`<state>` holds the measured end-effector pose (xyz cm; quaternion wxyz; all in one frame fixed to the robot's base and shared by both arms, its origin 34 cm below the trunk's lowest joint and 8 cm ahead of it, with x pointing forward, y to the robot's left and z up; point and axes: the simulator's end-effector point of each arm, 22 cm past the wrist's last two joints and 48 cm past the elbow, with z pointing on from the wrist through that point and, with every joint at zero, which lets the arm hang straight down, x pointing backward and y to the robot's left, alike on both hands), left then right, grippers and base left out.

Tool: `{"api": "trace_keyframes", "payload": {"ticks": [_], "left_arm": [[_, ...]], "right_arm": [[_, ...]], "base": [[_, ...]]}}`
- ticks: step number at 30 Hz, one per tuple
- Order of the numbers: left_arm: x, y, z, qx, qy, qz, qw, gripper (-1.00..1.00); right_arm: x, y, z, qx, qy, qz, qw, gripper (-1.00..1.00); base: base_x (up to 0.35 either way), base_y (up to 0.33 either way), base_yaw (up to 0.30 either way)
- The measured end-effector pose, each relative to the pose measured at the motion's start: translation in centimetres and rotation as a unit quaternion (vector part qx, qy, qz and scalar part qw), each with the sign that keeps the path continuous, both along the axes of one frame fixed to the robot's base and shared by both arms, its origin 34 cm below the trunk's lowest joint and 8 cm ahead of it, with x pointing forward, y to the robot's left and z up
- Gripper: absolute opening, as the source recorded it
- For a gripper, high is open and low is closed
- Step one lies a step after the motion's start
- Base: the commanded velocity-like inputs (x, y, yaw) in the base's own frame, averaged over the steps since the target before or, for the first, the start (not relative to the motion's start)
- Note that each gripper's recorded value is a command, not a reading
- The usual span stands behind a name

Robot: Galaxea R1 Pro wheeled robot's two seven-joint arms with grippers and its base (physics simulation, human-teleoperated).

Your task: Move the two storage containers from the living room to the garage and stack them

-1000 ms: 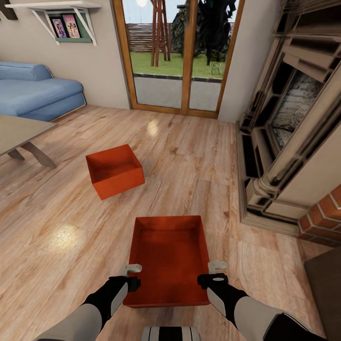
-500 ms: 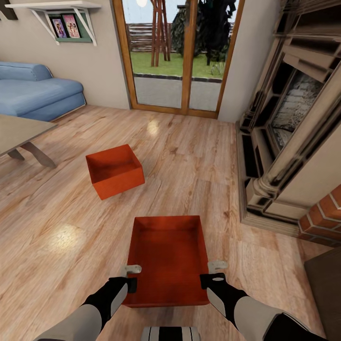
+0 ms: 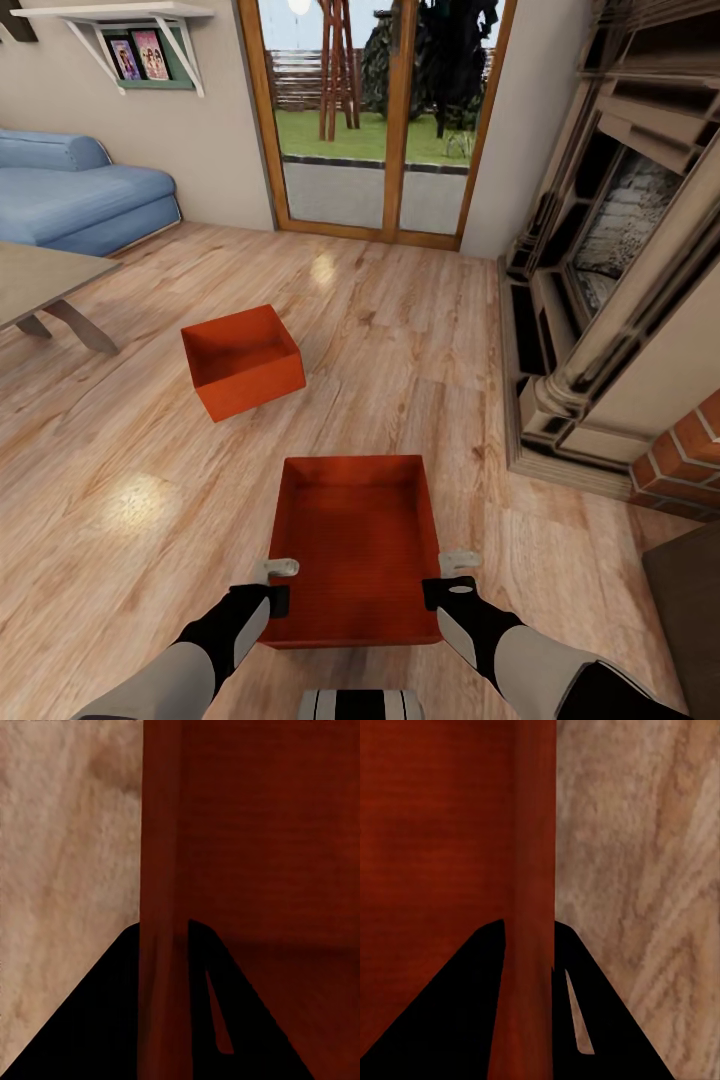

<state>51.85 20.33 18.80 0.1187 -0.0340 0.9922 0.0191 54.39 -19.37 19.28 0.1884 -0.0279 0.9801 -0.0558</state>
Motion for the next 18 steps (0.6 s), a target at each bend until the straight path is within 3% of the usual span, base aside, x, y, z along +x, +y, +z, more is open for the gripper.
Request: {"api": "trace_keyframes", "payload": {"ticks": [18], "left_arm": [[0.9, 0.0, 3.5, -0.002, 0.0, 0.001, 1.0, -1.0]], "right_arm": [[0.8, 0.0, 3.5, 0.001, 0.002, -0.005, 1.0, -1.0]], "base": [[0.0, 0.0, 0.0]]}}
